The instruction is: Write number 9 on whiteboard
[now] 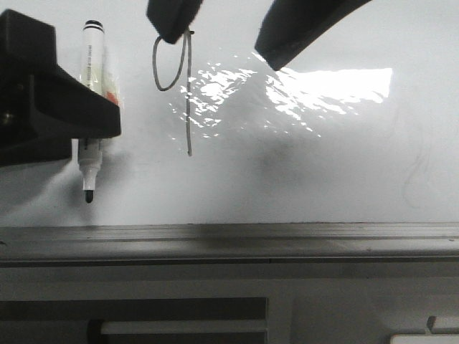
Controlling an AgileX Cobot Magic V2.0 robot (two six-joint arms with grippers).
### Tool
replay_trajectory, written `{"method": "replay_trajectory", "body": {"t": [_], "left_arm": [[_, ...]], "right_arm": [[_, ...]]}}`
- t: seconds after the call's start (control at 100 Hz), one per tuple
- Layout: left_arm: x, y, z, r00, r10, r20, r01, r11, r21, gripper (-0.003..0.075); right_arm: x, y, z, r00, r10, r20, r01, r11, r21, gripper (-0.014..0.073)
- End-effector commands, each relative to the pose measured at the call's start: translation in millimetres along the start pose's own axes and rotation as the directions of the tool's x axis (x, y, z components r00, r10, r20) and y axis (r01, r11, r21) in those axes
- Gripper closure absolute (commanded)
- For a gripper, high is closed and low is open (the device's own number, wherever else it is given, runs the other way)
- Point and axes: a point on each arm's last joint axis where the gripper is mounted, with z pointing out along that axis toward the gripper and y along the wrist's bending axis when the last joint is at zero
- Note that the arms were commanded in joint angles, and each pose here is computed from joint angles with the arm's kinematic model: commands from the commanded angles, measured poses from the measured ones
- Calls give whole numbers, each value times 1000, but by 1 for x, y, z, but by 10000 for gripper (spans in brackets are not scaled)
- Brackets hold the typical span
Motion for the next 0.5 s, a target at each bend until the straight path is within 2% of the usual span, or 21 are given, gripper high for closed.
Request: {"method": "replay_trajectory", "body": {"t": [0.0, 0.12, 0.18, 0.26, 0.36, 0.38, 0.49], "left_arm": [[-21, -8, -11, 990, 11, 139, -18, 999, 48, 332], [-33, -14, -31, 972, 48, 230, -73, 992, 106, 335], [-39, -16, -44, 953, 74, 294, -117, 985, 131, 367], [-42, -16, -59, 928, 120, 354, -178, 974, 137, 491], [-39, -11, -76, 894, 174, 412, -246, 961, 130, 708], [-37, -10, -79, 887, 186, 421, -261, 957, 125, 744], [-26, 0, -92, 872, 197, 449, -279, 952, 124, 741]], "right_arm": [[-12, 1, -21, 989, -53, 141, 51, 999, 19, 233], [-11, -1, -34, 959, -90, 267, 83, 996, 39, 508], [-7, -3, -41, 934, -113, 339, 101, 994, 51, 659], [3, -6, -49, 896, -136, 423, 122, 991, 60, 662], [23, -11, -55, 843, -175, 509, 154, 985, 82, 662], [27, -12, -59, 821, -181, 542, 161, 983, 83, 662], [55, -18, -63, 744, -203, 637, 190, 978, 90, 662]]}}
